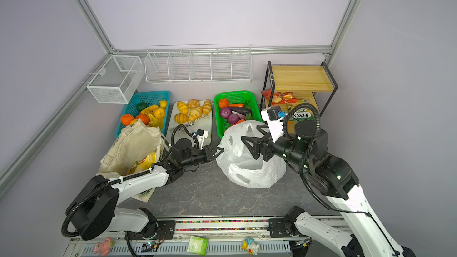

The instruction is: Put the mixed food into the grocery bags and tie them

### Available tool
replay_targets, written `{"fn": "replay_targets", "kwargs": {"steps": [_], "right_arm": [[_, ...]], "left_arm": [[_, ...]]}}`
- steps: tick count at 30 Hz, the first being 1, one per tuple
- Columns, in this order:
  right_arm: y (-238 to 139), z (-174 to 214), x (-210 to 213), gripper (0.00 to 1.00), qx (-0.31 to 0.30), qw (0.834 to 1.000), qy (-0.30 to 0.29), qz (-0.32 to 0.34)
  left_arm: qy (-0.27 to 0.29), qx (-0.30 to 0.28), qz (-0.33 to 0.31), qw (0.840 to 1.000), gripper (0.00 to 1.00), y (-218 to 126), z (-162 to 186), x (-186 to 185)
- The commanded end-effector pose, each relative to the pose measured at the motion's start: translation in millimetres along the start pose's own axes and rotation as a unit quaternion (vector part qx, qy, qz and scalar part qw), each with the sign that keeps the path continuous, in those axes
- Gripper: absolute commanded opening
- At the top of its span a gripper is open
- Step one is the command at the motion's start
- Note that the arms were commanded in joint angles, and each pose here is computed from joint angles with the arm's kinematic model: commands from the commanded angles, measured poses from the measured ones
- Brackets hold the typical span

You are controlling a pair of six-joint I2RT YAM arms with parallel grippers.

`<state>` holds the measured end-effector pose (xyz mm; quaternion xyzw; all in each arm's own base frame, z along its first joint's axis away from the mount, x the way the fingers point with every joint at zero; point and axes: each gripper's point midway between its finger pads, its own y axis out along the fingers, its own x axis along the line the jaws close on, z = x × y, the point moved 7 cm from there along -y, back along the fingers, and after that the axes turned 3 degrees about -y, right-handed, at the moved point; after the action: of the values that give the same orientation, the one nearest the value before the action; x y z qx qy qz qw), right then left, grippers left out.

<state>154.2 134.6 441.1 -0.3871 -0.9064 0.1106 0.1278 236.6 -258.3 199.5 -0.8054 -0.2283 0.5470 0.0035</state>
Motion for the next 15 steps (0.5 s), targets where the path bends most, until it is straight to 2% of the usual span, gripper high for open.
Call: {"fn": "replay_targets", "kwargs": {"steps": [1,4,6,15], "right_arm": [[14,52,-30,0.84,0.141,0.983,-0.015,0.114],[27,79,-28,0.87,0.193,0.977,-0.003,0.089],[37,94,-25,0.92,0.212,0.975,0.009,0.072],[74,135,-22,0.99,0.194,0.976,0.029,0.089]], "left_arm": [[-0.009,-0.004,0.011,1.0,0.0,0,0,-1],[-0.009,0.0,0.007,1.0,0.0,-1,1,0],[-0.008,0.003,0.009,1.0,0.0,-1,2,-1],[-0.006,0.006,0.014,1.0,0.0,-3,1,-6]]}}
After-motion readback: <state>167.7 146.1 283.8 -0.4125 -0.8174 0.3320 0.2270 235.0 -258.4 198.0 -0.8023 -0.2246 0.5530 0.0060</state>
